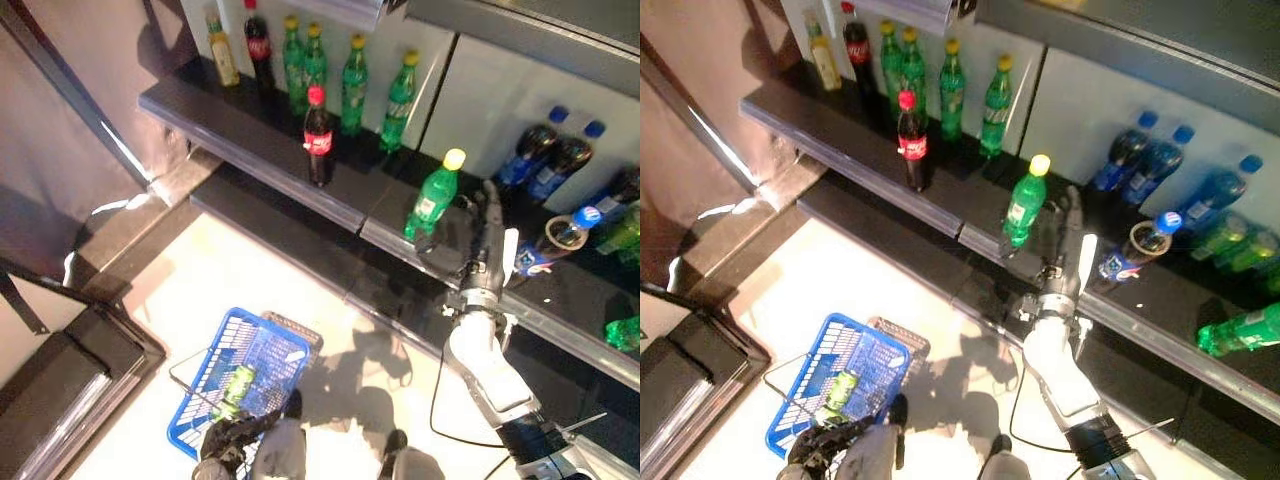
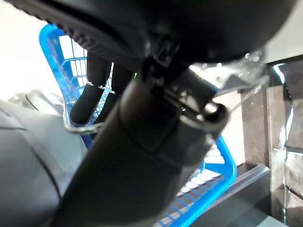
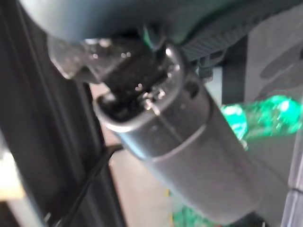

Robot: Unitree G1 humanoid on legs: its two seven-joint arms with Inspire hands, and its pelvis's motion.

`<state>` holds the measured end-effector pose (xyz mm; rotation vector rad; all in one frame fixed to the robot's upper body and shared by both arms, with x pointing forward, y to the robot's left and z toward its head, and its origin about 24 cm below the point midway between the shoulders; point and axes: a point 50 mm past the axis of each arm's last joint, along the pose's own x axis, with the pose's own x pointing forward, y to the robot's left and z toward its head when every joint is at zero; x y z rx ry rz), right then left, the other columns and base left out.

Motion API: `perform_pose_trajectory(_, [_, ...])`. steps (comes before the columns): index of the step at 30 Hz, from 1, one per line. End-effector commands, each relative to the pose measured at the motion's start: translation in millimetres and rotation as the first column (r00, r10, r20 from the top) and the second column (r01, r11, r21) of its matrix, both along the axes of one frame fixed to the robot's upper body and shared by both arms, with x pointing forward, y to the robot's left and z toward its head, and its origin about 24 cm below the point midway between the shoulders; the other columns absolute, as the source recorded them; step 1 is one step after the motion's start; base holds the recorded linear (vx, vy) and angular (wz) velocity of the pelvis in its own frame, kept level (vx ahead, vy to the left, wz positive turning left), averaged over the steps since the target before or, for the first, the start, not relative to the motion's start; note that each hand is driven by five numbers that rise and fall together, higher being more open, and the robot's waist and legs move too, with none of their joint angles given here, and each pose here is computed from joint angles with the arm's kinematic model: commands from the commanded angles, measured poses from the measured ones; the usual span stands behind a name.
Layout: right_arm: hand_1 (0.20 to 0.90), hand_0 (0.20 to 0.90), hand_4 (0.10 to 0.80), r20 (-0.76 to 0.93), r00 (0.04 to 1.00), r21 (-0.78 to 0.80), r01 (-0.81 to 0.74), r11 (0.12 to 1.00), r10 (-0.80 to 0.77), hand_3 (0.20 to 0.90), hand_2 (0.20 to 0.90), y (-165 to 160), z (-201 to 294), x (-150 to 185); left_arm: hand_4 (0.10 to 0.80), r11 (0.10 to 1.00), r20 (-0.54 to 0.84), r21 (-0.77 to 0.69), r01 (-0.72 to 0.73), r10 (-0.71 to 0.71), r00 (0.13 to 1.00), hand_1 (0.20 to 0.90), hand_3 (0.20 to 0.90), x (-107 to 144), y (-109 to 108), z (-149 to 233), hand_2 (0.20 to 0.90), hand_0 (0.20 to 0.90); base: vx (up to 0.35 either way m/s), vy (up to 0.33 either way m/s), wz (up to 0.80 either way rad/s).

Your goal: Pick up the drink and place into the basket.

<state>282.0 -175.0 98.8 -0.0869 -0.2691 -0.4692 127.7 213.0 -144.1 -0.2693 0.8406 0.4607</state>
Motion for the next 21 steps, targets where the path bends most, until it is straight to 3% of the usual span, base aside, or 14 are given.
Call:
perform_pose_trajectory(1, [0.9,0.9,0.8,0.335,0.941,-0.002,0.051,0.999,-0.048,0.9,0.9,1,62,0,0.1,0.997,0.088,-0.027,0.074,-0.072,0.994,0.3,0.2,-4,-23,3,0.3,0.3,-0.017,0.031,0.02])
perform_pose_trajectory(8, [0.9,0.9,0.8,0.35,0.928,0.017,0.127,0.992,-0.125,0.9,0.9,-2,69,7,0.1,0.994,0.155,-0.052,0.093,-0.084,0.984,0.3,0.2,10,-30,10,0.3,0.3,-0.015,0.016,-0.01])
perform_pose_trajectory(21, [0.9,0.9,0.8,0.398,0.908,0.028,0.127,0.992,-0.127,0.9,0.9,7,92,21,0.1,0.994,0.193,-0.064,0.089,-0.075,0.978,0.3,0.2,18,-31,16,0.3,0.3,-0.022,0.026,-0.04])
